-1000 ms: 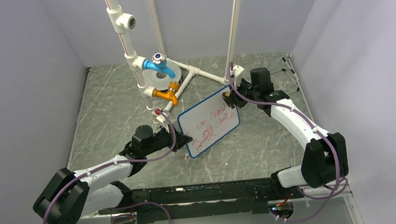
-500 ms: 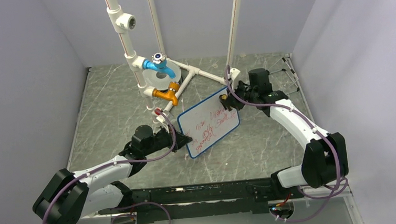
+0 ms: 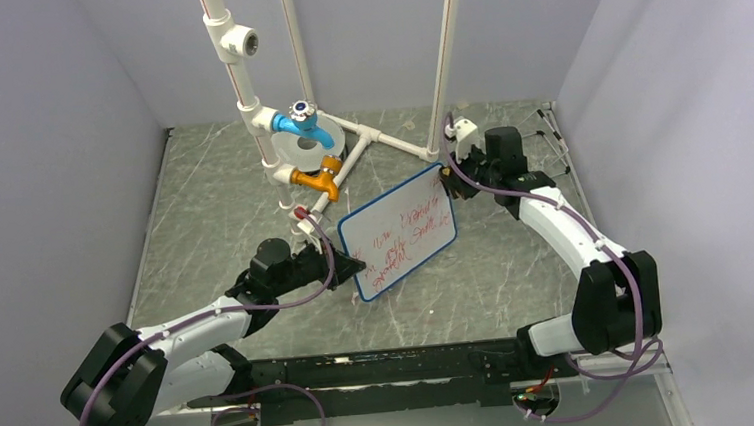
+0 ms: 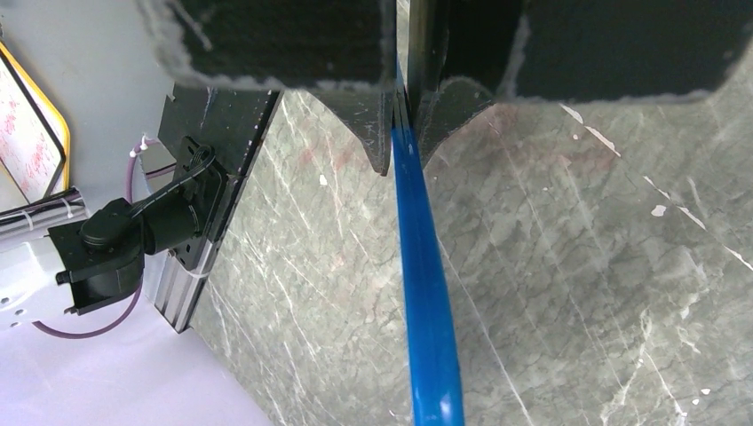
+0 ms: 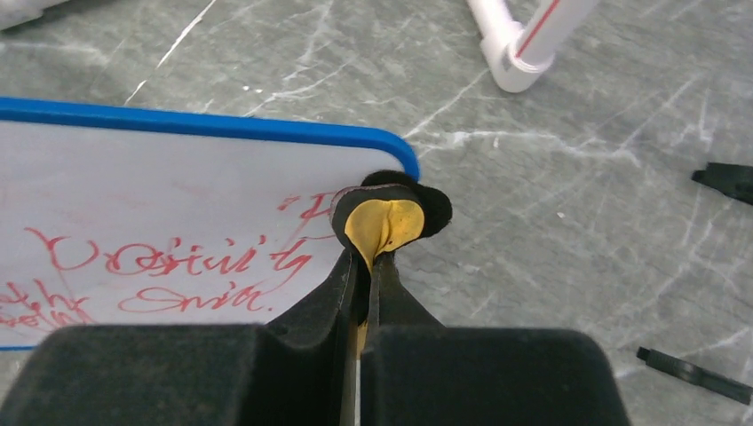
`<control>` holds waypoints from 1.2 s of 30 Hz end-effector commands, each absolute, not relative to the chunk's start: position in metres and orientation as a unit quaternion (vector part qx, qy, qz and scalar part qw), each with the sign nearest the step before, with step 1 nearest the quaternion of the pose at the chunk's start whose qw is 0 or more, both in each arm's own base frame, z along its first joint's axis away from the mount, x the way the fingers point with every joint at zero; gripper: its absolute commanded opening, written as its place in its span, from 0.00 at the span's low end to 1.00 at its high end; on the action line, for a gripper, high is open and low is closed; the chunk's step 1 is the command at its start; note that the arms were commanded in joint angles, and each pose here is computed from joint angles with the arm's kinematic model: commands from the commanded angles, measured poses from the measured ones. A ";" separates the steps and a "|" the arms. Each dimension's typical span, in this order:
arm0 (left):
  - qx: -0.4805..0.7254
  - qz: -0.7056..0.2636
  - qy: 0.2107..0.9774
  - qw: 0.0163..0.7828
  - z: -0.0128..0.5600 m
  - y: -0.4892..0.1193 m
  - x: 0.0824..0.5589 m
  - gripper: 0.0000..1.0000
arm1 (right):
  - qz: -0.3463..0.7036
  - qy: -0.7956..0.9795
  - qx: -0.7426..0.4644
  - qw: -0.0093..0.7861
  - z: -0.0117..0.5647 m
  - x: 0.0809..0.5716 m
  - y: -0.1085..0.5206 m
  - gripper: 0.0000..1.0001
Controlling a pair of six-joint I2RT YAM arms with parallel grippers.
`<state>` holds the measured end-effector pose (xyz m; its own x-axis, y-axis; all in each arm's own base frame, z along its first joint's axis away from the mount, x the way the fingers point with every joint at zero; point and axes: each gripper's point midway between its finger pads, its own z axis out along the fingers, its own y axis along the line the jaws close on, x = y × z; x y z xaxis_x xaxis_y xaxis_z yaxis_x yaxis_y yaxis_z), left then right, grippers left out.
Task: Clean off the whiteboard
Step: Erase the whiteboard at the center of the board.
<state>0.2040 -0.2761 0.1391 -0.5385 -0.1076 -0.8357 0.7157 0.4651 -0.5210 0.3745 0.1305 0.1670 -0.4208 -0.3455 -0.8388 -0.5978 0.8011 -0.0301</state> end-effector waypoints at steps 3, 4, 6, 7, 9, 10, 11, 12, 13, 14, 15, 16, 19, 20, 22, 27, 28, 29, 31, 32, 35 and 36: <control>0.244 -0.506 0.679 0.474 0.177 -0.284 0.197 0.00 | 0.239 0.771 -0.410 0.424 0.166 0.332 0.190 0.00; 0.243 -0.505 0.679 0.475 0.177 -0.284 0.197 0.00 | 0.250 0.760 -0.426 0.422 0.168 0.325 0.197 0.00; 0.242 -0.504 0.680 0.475 0.177 -0.283 0.198 0.00 | 0.262 0.752 -0.435 0.420 0.170 0.320 0.204 0.00; 0.242 -0.503 0.680 0.476 0.177 -0.283 0.197 0.00 | 0.257 0.757 -0.427 0.422 0.170 0.323 0.202 0.00; 0.241 -0.503 0.680 0.476 0.177 -0.282 0.197 0.00 | 0.221 0.782 -0.384 0.438 0.171 0.341 0.189 0.00; 0.241 -0.503 0.680 0.476 0.176 -0.282 0.197 0.00 | 0.195 0.796 -0.352 0.451 0.172 0.355 0.176 0.00; 0.242 -0.503 0.680 0.476 0.177 -0.282 0.197 0.00 | 0.162 0.811 -0.317 0.464 0.174 0.368 0.160 0.00; 0.242 -0.503 0.680 0.476 0.177 -0.282 0.197 0.00 | 0.139 0.819 -0.291 0.474 0.176 0.377 0.147 0.00; 0.242 -0.503 0.679 0.476 0.177 -0.282 0.197 0.00 | 0.119 0.825 -0.271 0.482 0.177 0.384 0.135 0.00; 0.243 -0.503 0.679 0.476 0.176 -0.282 0.197 0.00 | 0.104 0.828 -0.256 0.488 0.177 0.388 0.127 0.00; 0.244 -0.504 0.679 0.475 0.176 -0.282 0.197 0.00 | 0.098 0.830 -0.248 0.490 0.177 0.390 0.123 0.00; 0.244 -0.504 0.679 0.475 0.176 -0.283 0.197 0.00 | 0.097 0.830 -0.250 0.488 0.175 0.389 0.122 0.00; 0.245 -0.507 0.677 0.473 0.178 -0.284 0.196 0.00 | 0.130 0.825 -0.286 0.470 0.168 0.379 0.136 0.00; 0.245 -0.507 0.677 0.473 0.177 -0.284 0.196 0.00 | 0.152 0.819 -0.307 0.460 0.166 0.372 0.145 0.00; 0.244 -0.507 0.677 0.475 0.179 -0.283 0.196 0.00 | 0.199 0.799 -0.356 0.442 0.164 0.353 0.169 0.00; 0.242 -0.504 0.678 0.476 0.178 -0.281 0.196 0.00 | 0.262 0.759 -0.414 0.428 0.174 0.325 0.203 0.00; 0.243 -0.504 0.678 0.477 0.178 -0.281 0.196 0.00 | 0.253 0.766 -0.404 0.431 0.174 0.330 0.201 0.00; 0.243 -0.503 0.679 0.476 0.177 -0.281 0.196 0.00 | 0.233 0.777 -0.384 0.442 0.174 0.340 0.195 0.00; 0.243 -0.504 0.679 0.476 0.178 -0.281 0.195 0.00 | 0.185 0.802 -0.329 0.462 0.175 0.363 0.171 0.00; 0.244 -0.504 0.678 0.476 0.178 -0.281 0.195 0.00 | 0.161 0.814 -0.300 0.471 0.175 0.373 0.154 0.00; 0.245 -0.504 0.679 0.474 0.177 -0.282 0.195 0.00 | 0.119 0.826 -0.266 0.483 0.175 0.384 0.130 0.00; 0.246 -0.504 0.679 0.474 0.177 -0.282 0.195 0.00 | 0.116 0.825 -0.270 0.483 0.175 0.384 0.129 0.00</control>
